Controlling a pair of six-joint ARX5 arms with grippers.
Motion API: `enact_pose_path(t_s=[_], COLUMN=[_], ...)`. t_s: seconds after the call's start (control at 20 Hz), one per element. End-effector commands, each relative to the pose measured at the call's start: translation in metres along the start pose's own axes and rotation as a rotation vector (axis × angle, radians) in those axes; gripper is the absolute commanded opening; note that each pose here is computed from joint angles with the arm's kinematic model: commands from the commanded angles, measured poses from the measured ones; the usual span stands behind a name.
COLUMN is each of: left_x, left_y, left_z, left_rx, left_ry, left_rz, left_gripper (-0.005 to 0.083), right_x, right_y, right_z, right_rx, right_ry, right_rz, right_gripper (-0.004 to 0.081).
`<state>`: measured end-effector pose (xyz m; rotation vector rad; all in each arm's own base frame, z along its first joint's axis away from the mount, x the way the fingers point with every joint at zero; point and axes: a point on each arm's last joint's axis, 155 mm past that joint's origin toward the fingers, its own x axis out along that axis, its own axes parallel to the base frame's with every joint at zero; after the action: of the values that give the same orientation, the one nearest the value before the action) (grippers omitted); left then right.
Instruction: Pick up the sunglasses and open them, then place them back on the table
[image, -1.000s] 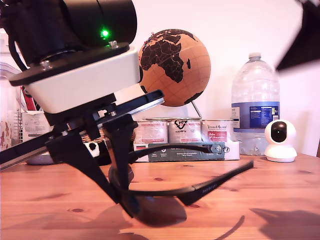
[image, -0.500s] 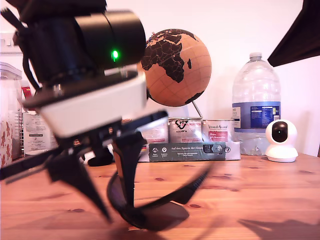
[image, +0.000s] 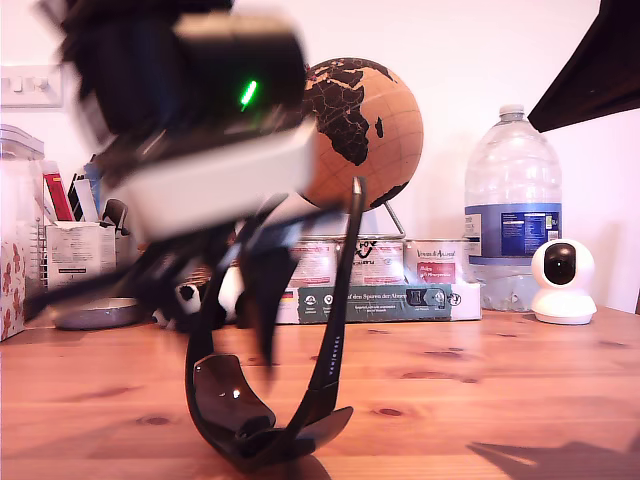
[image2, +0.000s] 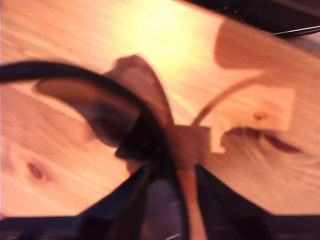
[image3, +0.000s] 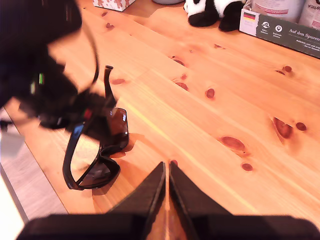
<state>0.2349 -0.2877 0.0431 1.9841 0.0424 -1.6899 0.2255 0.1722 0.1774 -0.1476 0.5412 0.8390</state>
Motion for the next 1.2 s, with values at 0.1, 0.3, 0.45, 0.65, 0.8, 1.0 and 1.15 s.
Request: enact_pose_path(t_s=[0.1, 0.3, 0.45, 0.65, 0.8, 1.0, 1.15], left_x=[0.0, -0.003, -0.008, -0.016, -0.019, -0.033, -0.055], left_y=[-0.007, -0.01, -0.003, 0.002, -0.004, -0.002, 0.009], left_z=[0.0, -0.014, -0.018, -0.018, -0.017, -0.021, -0.019], left_rx=[-0.035, -0.038, -0.083, -0.102, -0.104, -0.275, -0.475], left_ry=[-0.01, 0.067, 0.096, 0.097, 0.102, 0.157, 0.16], left_rz=[-0.042, -0.062, -0.043, -0.034, -0.059, -0.029, 0.061], left_gripper=[0.0092, 0.014, 0.0141, 0.0147, 0.0142, -0.0027, -0.0023], right_x=[0.0, 0.001, 0.002, 0.002, 0.002, 0.002, 0.002], right_y=[0.004, 0.01, 0.012, 0.012, 0.012, 0.005, 0.003], right_z=[0.003, 0.002, 0.003, 0.003, 0.003, 0.006, 0.013], right_rx=[-0.006, -0.015, -0.019, -0.019, -0.003, 0.026, 0.033], right_ry=[-0.004, -0.001, -0.001, -0.003, -0.003, -0.014, -0.038], right_rz=[0.017, 0.033, 0.04, 0.04, 0.039, 0.004, -0.003], right_gripper=[-0.0011, -0.0011, -0.0011, -0.0011, -0.0011, -0.0011, -0.0011])
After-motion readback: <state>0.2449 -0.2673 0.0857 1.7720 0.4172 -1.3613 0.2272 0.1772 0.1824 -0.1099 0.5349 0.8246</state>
